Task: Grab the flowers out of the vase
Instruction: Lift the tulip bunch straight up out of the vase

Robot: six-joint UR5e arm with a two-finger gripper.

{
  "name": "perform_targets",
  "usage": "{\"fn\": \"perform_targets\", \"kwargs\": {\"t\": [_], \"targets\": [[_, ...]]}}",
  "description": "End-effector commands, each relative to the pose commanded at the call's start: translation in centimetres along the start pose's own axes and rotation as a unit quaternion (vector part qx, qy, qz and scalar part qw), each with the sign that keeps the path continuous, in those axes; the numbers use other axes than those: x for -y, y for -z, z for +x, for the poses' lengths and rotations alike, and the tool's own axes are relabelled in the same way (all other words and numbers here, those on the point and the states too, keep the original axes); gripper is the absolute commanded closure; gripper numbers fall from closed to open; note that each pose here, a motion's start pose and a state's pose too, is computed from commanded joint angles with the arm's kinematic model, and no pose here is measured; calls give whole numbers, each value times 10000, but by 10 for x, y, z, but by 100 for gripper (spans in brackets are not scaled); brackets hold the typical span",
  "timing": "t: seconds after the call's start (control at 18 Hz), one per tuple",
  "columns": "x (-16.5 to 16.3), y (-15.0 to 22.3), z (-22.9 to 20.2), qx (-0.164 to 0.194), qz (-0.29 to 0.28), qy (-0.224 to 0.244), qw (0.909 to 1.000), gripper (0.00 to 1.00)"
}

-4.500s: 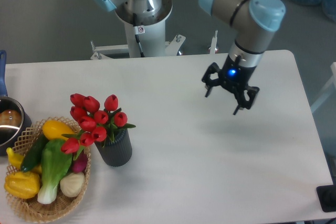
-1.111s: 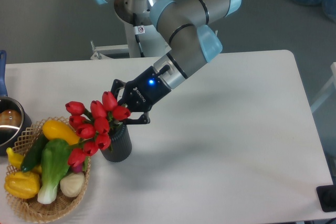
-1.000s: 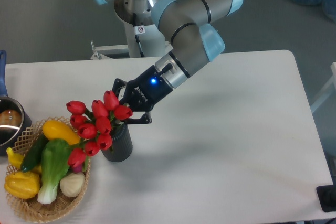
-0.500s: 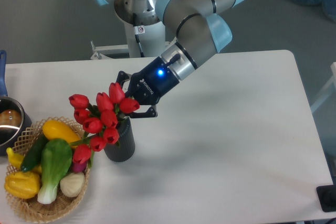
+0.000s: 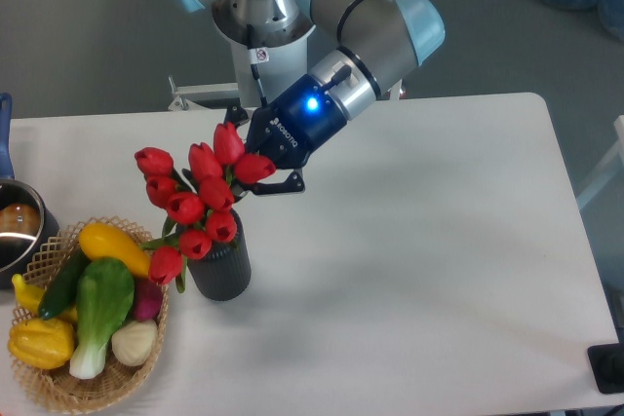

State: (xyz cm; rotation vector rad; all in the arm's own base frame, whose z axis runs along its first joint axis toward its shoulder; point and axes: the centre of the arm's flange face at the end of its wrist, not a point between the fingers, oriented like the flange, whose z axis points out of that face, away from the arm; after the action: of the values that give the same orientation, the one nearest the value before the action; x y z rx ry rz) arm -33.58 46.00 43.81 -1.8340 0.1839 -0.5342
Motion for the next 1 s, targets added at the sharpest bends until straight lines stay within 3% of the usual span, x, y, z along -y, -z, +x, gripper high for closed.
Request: {"fn": "perform_targets", "kwargs": {"t": [0.72,1.0], "targets": [[54,44,-10,86,619,287,9976,100],[58,56,-14,163,698,289,9970,100]]}}
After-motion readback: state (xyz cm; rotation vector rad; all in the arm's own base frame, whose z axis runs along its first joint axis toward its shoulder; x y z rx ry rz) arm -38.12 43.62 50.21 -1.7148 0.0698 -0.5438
